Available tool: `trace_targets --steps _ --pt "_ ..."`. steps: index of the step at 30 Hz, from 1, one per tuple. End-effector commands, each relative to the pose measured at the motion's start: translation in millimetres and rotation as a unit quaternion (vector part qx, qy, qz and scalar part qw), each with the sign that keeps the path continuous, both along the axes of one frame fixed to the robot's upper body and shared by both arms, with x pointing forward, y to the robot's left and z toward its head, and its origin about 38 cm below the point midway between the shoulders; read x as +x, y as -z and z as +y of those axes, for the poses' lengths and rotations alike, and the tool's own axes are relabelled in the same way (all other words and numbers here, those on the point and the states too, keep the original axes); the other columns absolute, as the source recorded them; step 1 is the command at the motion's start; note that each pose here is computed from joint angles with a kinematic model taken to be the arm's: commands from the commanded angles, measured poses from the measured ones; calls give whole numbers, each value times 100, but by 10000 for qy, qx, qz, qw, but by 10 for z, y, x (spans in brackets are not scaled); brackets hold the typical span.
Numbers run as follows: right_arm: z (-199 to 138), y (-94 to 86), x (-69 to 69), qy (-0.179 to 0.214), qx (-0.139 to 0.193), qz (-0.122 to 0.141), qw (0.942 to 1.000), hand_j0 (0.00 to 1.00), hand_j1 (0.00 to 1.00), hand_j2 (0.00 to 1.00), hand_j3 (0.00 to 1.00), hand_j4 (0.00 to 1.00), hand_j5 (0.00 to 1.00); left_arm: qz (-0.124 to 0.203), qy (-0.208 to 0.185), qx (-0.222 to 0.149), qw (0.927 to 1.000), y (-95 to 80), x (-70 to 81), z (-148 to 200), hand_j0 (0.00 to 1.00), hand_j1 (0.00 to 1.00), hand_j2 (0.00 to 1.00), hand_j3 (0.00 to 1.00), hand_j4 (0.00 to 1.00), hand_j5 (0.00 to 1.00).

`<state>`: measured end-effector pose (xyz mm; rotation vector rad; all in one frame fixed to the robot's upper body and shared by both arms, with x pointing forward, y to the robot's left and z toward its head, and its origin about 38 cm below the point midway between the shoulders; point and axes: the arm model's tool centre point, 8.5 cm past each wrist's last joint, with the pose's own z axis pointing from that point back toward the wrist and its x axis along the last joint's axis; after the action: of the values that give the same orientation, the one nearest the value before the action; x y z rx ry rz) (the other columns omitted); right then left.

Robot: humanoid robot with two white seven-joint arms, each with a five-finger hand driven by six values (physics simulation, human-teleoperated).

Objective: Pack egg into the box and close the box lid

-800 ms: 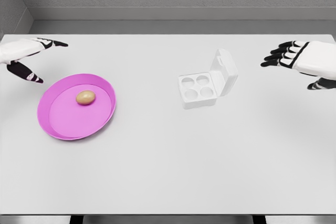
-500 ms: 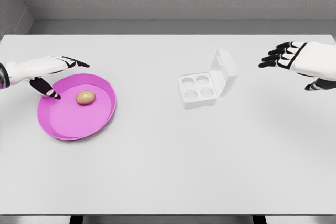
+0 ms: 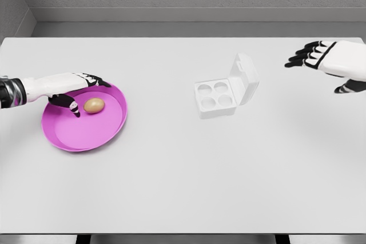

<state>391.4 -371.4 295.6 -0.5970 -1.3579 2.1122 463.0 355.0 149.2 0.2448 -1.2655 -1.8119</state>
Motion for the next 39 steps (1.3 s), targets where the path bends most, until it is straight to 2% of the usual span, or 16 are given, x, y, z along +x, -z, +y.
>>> trace_targets --steps 1,4,6,8,10,12,14,15,18,21,24,29,33,39 --pt "-14 30 15 48 -48 11 10000 100 100 100 100 100 100 -9 85 168 9998 11 -16 9 96 96 96 96 96 96" --pt "0 50 35 40 -41 34 10000 100 100 100 100 100 100 -123 241 150 9995 -88 -36 -59 96 96 96 96 96 96" --pt "45 93 111 40 -123 14 9999 100 100 100 100 100 100 -191 290 152 9993 -146 -56 -59 96 96 96 96 96 96" --pt "44 47 126 46 -137 -48 9999 100 100 100 100 100 100 -306 399 208 9985 -259 -105 -51 97 97 97 97 97 97" --pt "97 75 139 -4 -69 -39 10000 100 100 100 100 100 100 -333 361 243 9985 -310 -120 17 97 97 97 97 97 97" --pt "165 96 205 -37 -93 -71 9999 100 100 100 100 100 100 -331 375 228 9985 -312 -123 6 96 96 96 96 96 96" --pt "144 88 250 28 -121 -108 9999 100 100 100 100 100 100 -310 388 241 9985 -303 -129 3 92 92 92 92 92 92" --pt "153 98 304 68 -35 -113 9999 100 100 100 100 100 100 -190 458 316 9983 -222 -157 -25 86 86 86 86 86 86" --pt "233 198 442 67 -52 9 10000 100 100 100 100 100 100 115 613 558 9965 -127 -188 -63 80 80 80 80 80 80" --pt "226 215 505 134 -93 5 9999 100 100 100 100 100 100 107 602 582 9964 -132 -172 -59 80 80 80 80 80 80" --pt "284 311 610 140 -125 147 9997 100 100 100 100 100 100 109 555 577 9967 -136 -157 -36 80 80 80 80 80 80" --pt "289 546 631 176 -260 431 9986 100 100 100 100 100 100 109 483 534 9973 -128 -104 -35 80 80 80 80 80 80" --pt "249 658 656 264 -286 581 9976 100 100 100 100 100 100 66 516 485 9975 -166 -96 -66 80 80 80 80 80 80" --pt "214 710 675 338 -354 620 9969 100 100 100 100 100 100 -36 601 386 9974 -226 -30 -193 80 80 80 80 80 80"
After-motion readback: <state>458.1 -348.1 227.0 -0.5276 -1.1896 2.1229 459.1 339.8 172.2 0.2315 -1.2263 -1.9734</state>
